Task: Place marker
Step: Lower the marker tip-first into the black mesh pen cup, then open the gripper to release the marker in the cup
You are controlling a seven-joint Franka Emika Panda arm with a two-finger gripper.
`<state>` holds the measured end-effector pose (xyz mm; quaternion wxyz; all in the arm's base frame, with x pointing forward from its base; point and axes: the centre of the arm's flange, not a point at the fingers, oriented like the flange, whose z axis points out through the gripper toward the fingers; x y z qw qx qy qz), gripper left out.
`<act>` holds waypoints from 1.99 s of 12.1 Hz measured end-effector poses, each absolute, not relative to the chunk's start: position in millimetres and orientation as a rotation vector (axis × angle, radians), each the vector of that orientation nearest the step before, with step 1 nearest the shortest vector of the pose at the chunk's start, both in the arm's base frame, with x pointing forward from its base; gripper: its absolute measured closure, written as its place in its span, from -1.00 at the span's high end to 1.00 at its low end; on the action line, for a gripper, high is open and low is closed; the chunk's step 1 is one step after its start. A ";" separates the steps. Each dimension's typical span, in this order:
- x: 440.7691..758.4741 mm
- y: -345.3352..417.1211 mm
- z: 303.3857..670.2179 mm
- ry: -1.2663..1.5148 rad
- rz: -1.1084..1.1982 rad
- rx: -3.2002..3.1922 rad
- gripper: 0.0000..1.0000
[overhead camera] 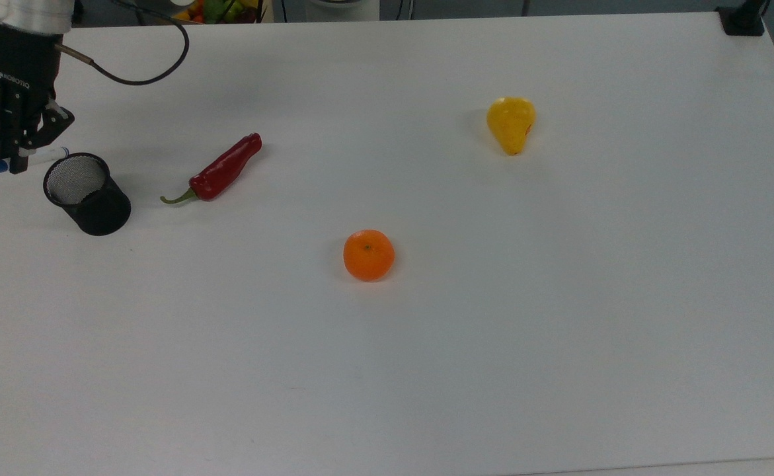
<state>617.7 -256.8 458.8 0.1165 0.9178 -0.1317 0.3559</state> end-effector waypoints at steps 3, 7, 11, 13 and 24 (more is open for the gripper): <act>622.8 -248.9 432.6 -0.362 1.041 2.673 -0.67; 626.4 -239.3 412.5 -0.341 1.013 2.691 -0.60; 626.8 -238.5 410.4 -0.340 1.009 2.694 0.01; 626.6 -238.6 413.1 -0.344 1.015 2.694 0.61; 549.3 -214.9 646.6 -0.377 0.419 3.244 1.00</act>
